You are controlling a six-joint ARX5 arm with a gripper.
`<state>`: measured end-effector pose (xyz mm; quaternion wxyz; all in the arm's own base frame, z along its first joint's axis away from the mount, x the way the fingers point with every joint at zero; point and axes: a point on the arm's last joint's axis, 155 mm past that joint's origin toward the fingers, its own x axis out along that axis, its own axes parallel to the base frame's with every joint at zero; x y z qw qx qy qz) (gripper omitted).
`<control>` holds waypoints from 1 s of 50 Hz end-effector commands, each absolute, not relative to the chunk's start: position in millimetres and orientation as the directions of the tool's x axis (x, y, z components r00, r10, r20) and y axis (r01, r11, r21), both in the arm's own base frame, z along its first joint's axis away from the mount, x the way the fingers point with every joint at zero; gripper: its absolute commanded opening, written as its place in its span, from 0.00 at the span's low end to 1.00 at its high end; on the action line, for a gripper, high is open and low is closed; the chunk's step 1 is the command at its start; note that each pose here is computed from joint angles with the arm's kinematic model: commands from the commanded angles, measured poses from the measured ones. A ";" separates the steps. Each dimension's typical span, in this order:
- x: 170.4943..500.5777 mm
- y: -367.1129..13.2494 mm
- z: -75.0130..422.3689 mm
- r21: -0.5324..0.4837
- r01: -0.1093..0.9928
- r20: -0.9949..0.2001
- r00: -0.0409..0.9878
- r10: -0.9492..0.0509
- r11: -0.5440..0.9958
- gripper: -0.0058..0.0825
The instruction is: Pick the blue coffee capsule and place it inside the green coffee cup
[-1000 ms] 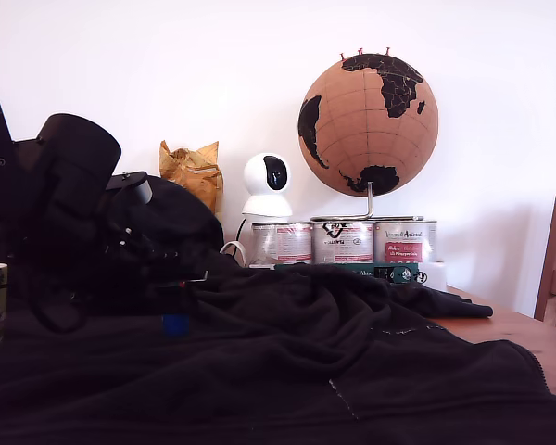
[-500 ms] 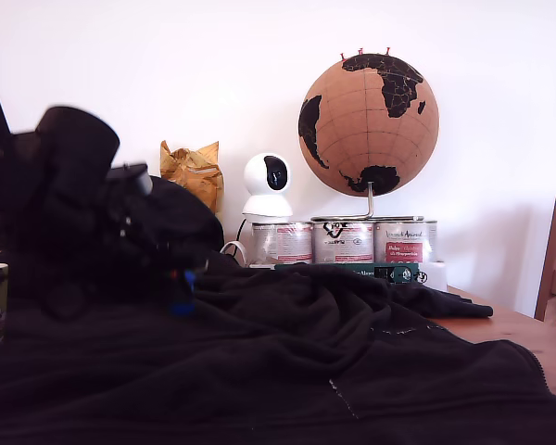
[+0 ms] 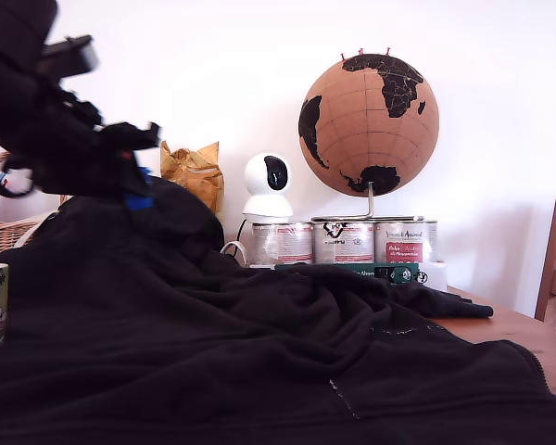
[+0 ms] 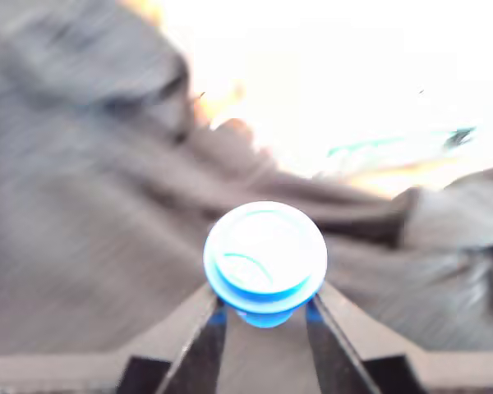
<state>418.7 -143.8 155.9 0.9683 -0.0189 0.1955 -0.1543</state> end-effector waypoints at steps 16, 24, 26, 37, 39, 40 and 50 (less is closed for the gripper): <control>387.2 -72.8 154.6 -0.088 0.139 -0.510 0.844 -0.165 0.986 0.25; 371.0 -56.1 139.2 -0.084 0.096 -0.590 0.798 -0.127 0.992 0.25; 367.8 -51.8 136.1 -0.081 0.083 -0.605 0.788 -0.115 0.993 0.25; 358.4 -32.5 122.2 -0.067 0.024 -0.661 0.748 -0.063 0.997 0.25; 357.4 -30.1 120.8 -0.066 0.017 -0.666 0.744 -0.057 0.998 0.25; 357.0 -28.9 120.3 -0.066 0.014 -0.668 0.742 -0.055 0.998 0.25; 357.5 -13.2 119.6 -0.046 -0.036 -0.670 0.742 -0.004 0.998 0.25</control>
